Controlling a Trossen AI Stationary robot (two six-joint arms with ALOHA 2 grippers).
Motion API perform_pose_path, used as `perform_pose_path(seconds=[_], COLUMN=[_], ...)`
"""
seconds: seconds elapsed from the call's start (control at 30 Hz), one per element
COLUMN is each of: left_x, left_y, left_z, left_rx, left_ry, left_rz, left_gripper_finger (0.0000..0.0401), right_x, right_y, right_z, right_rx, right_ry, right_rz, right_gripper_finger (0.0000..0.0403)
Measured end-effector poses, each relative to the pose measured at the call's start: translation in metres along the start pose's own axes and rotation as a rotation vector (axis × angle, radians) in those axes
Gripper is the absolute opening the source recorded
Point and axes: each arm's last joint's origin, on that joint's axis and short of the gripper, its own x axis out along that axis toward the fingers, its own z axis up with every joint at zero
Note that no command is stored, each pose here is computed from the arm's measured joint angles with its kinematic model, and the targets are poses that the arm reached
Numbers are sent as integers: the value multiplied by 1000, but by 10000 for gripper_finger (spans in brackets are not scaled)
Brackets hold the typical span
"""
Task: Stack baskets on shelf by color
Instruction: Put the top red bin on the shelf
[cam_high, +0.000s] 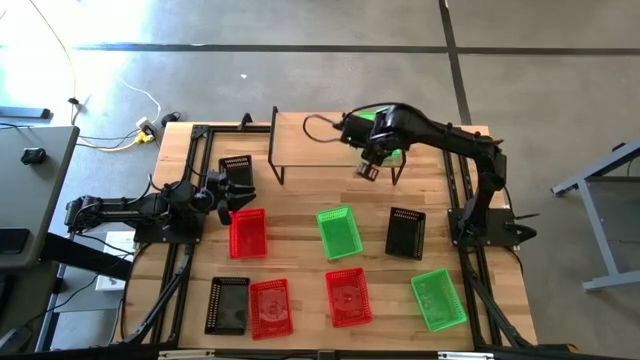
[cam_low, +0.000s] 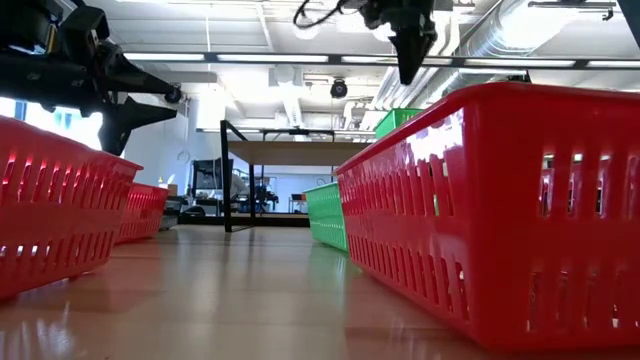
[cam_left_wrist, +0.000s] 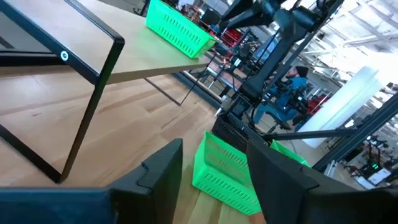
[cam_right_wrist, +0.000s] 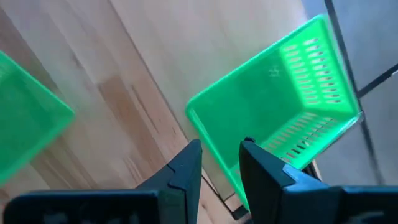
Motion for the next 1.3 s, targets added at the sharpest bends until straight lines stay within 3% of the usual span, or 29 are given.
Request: perform_pose_path(seconds=[0.2,0.37,0.53,0.73,0.9,1.3], left_x=[-3,-12,-20,-19,-12,12], left_y=[-13,-32,-48,-66,-78,-83], left_z=[16,45,68,89,96,69], left_rx=[-76,37,115,139,122,120], left_ry=[-13,-66,-13,150,385,807], left_rz=[-89,-144,-147,-164,-175,-132], left_gripper_finger=[196,183,173,170,170,170], right_x=[-28,-50,-66,-74,-75,-75], right_y=[-9,-17,-23,-25,-25,-25], right_z=[4,5,4,3,3,3], right_rx=[85,118,159,179,189,205], right_ry=[-106,-193,-256,-282,-283,-282], right_rz=[58,71,97,139,143,145], right_gripper_finger=[92,92,92,92,92,92])
